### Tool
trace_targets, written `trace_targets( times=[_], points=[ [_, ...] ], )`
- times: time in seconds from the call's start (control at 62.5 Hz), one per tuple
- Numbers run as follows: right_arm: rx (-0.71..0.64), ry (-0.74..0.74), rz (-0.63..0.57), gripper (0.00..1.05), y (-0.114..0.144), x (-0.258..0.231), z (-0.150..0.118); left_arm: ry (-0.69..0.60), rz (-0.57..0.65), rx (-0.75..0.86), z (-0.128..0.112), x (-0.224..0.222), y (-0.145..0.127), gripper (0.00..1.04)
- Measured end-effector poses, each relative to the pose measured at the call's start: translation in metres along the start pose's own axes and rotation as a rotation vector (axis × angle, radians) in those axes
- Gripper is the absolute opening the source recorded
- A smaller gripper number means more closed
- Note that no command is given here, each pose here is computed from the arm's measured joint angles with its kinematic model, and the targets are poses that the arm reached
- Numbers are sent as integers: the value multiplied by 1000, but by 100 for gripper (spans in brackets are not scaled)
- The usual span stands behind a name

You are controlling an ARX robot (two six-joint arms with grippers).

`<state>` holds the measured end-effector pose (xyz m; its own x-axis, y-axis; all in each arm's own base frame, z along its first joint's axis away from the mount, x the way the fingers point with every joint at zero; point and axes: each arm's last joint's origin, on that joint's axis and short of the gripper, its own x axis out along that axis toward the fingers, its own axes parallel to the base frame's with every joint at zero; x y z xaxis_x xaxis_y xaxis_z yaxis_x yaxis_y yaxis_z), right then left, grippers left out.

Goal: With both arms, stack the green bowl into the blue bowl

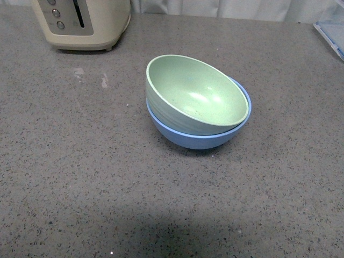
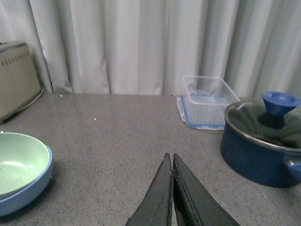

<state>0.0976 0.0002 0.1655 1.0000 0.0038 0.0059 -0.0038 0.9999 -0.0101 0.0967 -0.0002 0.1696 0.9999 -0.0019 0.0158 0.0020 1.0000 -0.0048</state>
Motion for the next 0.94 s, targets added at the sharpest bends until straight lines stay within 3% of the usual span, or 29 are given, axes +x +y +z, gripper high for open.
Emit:
trace_targets(
  times=[0.208,0.512,0.944],
  points=[
    [0,5,-1,44,0,0,0,0,0,0,0,0,0,98],
    [0,6,-1,96,0,0,-1,0,0,0,0,0,0,98],
    [0,5,-1,95,0,0,0,0,0,0,0,0,0,98]
  ],
)
